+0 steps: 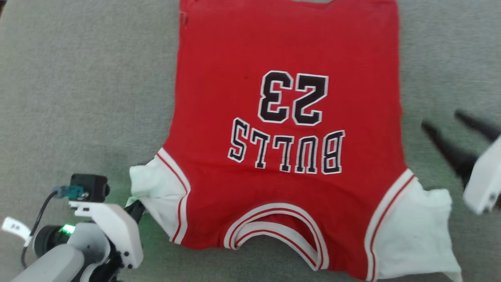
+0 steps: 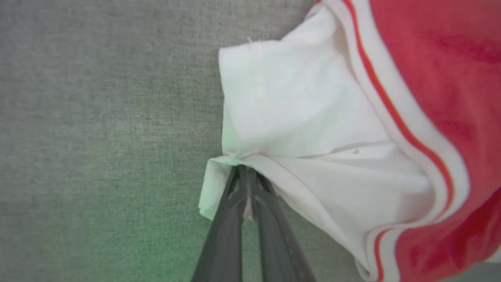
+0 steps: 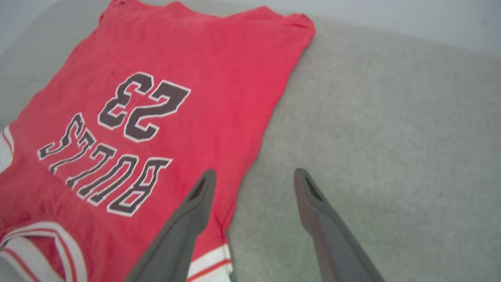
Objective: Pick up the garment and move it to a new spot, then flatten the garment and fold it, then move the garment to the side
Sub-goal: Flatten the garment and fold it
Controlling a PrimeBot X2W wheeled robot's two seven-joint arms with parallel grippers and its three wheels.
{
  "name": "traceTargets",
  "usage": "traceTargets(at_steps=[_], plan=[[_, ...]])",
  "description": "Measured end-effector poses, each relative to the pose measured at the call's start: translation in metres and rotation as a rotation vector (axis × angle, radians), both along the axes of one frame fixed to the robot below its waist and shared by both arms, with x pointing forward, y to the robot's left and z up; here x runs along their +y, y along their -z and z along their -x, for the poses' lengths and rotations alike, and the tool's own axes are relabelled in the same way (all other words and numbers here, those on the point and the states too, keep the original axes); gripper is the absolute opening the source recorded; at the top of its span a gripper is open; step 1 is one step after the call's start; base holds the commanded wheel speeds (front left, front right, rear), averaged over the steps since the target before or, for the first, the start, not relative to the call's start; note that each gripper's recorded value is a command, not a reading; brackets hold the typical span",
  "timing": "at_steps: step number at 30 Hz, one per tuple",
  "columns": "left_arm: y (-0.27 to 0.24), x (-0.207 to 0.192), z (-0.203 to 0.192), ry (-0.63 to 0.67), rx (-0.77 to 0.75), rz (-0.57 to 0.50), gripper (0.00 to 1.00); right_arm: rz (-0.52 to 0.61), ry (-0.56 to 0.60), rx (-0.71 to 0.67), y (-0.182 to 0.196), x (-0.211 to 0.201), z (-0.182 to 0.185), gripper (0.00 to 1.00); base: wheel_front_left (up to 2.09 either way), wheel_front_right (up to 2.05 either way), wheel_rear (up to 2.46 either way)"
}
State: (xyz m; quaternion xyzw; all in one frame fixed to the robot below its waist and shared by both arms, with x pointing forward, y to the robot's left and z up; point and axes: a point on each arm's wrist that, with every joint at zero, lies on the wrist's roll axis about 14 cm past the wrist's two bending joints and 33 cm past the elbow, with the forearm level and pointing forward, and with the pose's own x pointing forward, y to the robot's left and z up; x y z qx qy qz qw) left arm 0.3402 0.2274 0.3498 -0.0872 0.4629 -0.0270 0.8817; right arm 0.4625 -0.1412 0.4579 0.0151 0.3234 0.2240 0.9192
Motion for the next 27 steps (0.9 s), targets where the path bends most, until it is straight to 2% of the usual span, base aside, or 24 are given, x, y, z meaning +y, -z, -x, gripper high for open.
traceTargets(at_steps=[6,12,20,27], plan=[[0.001,-0.001,-0.006,-0.001,-0.013,0.004,0.0,-0.006,0.034,-0.088,-0.009,0.01,-0.074,1.0,0.0,0.0,0.0],[0.006,-0.001,-0.008,-0.012,-0.011,0.015,0.0,0.021,0.062,-0.06,0.007,0.019,-0.135,1.0,0.0,0.0,0.0],[0.014,0.003,-0.01,-0.034,-0.001,0.026,0.0,0.084,0.077,0.123,0.057,0.036,-0.182,1.0,0.0,0.0,0.0],[0.019,0.007,-0.009,-0.06,0.003,0.034,0.0,0.126,0.078,0.373,0.1,0.052,-0.184,1.0,0.0,0.0,0.0]])
